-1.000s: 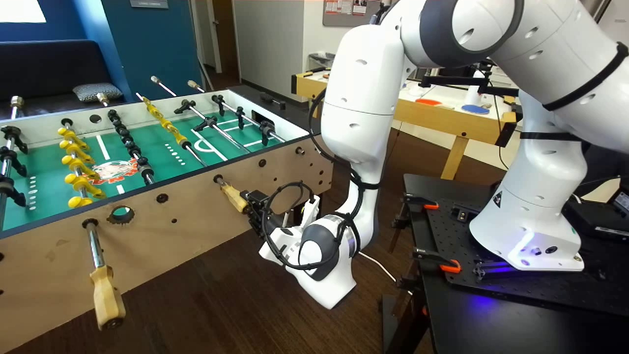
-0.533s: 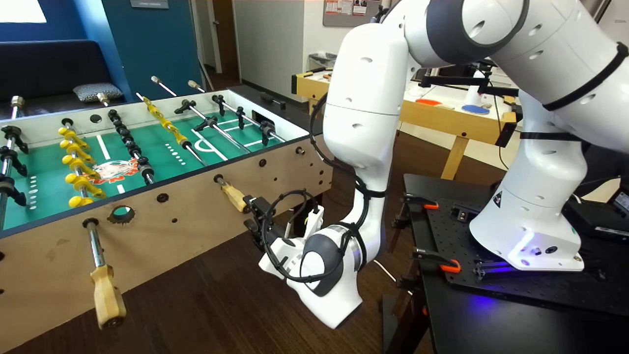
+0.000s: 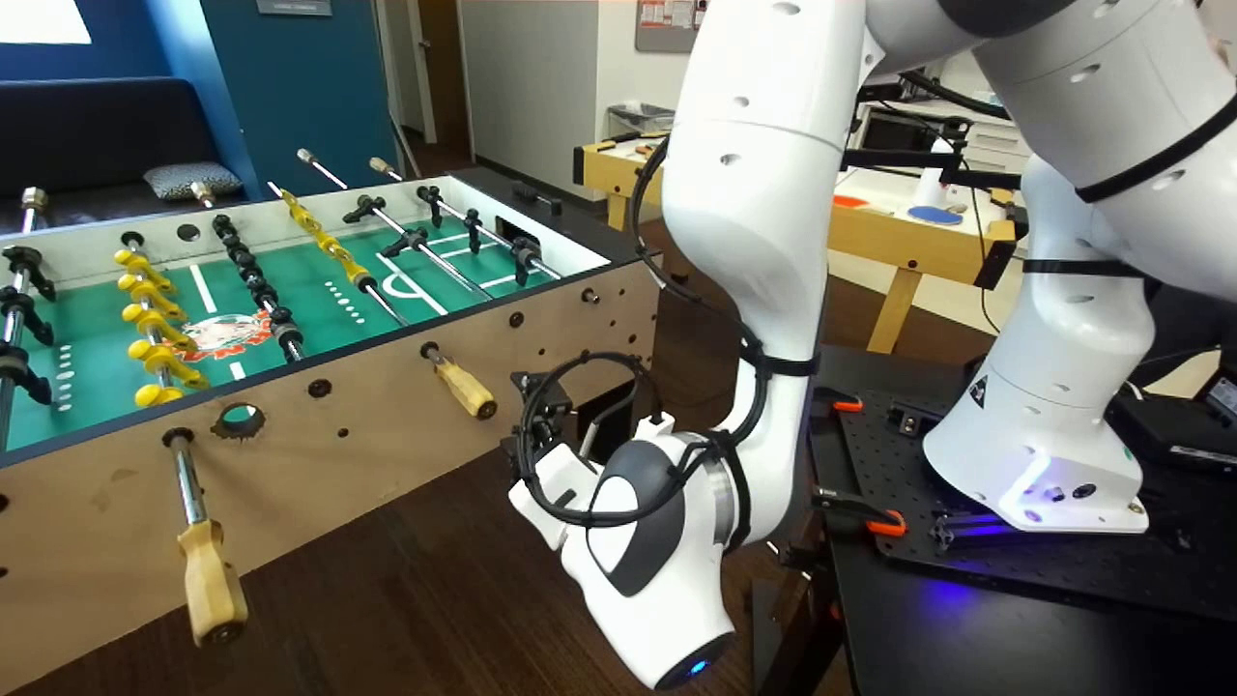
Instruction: Turn the rod that is third from the right on the foosball table to the right
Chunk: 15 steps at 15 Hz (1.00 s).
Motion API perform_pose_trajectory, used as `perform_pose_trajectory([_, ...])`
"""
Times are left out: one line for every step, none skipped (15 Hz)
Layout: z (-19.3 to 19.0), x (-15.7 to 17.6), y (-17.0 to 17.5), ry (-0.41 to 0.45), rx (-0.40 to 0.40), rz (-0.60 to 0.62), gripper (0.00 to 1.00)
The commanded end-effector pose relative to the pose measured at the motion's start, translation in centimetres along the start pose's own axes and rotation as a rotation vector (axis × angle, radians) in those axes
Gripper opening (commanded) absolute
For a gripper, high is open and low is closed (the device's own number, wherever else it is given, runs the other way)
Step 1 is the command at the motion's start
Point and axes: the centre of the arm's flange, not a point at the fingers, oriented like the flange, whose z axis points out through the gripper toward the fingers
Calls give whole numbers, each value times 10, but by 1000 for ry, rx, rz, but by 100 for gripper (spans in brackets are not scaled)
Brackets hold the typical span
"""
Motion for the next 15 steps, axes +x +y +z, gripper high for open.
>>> perform_pose_trajectory([-16,-5,73,-30,30,122,100])
perform_pose_trajectory([-20,-1,91,-27,30,156,100])
perform_pose_trajectory([-24,2,106,-21,29,187,100])
perform_pose_trajectory([-27,5,121,2,33,218,100])
perform_pose_trajectory([-28,9,136,35,43,251,100])
perform_pose_trajectory([-29,13,148,61,54,285,100])
perform_pose_trajectory([-29,16,159,87,74,314,100])
perform_pose_trajectory([-28,18,170,110,99,344,100])
perform_pose_trajectory([-27,20,179,128,127,366,100])
perform_pose_trajectory([-25,22,187,143,154,380,100])
perform_pose_trajectory([-23,25,193,158,180,394,100])
perform_pose_trajectory([-30,36,165,119,139,356,100])
perform_pose_trajectory([-28,38,172,123,143,363,100])
perform_pose_trajectory([-28,38,173,123,141,363,100])
perform_pose_trajectory([-28,36,170,121,143,358,100])
